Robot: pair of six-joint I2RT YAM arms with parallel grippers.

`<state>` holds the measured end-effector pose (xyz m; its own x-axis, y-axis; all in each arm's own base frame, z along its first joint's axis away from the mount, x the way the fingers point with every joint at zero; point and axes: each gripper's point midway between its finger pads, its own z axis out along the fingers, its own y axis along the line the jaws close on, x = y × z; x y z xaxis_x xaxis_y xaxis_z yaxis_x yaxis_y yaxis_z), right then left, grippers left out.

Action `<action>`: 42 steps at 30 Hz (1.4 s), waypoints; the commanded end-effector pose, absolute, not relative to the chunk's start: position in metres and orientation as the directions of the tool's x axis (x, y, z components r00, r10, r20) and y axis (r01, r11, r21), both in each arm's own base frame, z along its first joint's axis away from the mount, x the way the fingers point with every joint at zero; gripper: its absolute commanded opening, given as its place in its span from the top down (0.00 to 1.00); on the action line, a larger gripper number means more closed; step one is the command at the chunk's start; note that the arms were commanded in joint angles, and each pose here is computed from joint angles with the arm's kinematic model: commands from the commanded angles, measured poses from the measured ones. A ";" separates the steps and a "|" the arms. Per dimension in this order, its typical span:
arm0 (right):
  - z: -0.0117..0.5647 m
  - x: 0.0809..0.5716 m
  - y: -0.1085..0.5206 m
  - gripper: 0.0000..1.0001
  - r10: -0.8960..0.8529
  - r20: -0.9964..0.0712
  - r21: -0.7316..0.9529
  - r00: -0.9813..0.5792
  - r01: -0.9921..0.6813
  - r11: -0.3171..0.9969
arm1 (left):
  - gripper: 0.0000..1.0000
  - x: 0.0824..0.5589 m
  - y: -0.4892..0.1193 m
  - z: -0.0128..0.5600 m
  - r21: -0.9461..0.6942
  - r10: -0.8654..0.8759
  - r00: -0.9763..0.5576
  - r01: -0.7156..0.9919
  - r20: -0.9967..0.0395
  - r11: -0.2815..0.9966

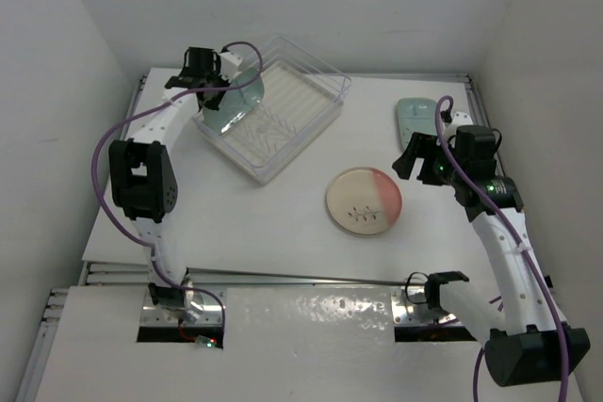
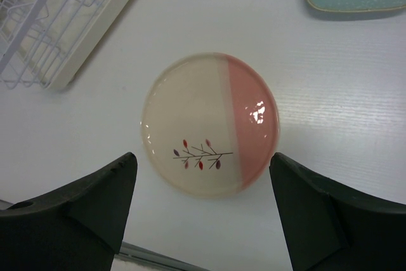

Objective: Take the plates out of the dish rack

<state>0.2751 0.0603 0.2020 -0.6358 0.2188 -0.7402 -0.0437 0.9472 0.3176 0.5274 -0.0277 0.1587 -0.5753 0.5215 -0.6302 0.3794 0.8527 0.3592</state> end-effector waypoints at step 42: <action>0.272 0.354 0.112 0.25 0.651 -0.603 0.754 -0.462 -0.064 0.653 | 1.00 0.502 -0.093 0.455 -0.075 -0.080 0.007 0.289 -0.997 0.955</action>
<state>0.3240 0.0871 0.2316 -0.5276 0.5234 -0.6692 0.0249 0.7969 0.6036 0.5296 -0.0757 0.3256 -0.3253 0.1348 -0.9359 0.2492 0.9670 0.0527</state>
